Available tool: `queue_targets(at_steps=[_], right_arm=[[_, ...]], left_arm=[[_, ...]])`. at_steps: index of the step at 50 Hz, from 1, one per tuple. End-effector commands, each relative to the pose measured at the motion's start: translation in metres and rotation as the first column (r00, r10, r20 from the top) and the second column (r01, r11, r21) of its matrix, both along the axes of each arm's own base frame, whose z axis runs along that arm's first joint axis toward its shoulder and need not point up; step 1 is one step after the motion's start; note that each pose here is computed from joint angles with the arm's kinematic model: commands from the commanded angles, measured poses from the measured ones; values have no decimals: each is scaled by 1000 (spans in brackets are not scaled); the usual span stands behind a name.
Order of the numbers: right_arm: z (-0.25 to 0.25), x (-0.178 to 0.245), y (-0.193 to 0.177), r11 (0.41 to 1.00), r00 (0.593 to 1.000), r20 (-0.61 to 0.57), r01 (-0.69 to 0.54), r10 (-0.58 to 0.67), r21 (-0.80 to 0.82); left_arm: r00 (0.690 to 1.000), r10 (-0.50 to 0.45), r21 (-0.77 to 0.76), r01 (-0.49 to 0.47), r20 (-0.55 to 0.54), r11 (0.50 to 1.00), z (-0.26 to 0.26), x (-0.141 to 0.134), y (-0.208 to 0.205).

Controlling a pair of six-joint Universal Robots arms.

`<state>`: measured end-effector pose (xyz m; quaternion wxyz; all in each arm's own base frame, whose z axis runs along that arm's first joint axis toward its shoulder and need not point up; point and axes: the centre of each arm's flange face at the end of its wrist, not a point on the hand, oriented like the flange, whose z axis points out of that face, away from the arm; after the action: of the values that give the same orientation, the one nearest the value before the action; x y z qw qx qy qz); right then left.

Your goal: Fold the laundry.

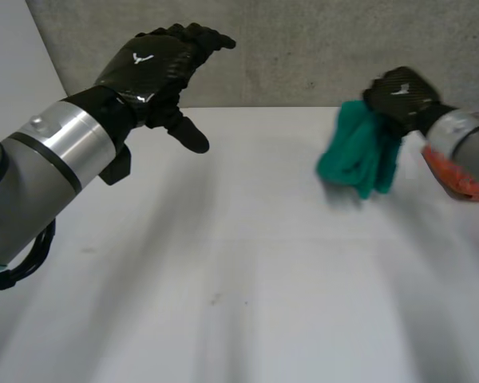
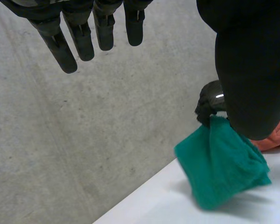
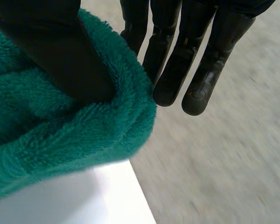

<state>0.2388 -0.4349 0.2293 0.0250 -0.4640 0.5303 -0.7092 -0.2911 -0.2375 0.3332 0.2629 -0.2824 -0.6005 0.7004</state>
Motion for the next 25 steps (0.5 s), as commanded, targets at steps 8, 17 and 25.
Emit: queue_targets(at_steps=[8,17,25], right_arm=[[-22,-157,-89,973,963,137,226,-230,43],[-47,-233,-111,933,921,152,359,-360,32],[-65,-257,-118,915,899,171,401,-403,46]], left_arm=[[1000,-2,54,1,22,999,-20,-17,2],[999,6,74,-9,33,997,-26,-18,0],[999,11,78,-14,38,997,-28,-17,-1]])
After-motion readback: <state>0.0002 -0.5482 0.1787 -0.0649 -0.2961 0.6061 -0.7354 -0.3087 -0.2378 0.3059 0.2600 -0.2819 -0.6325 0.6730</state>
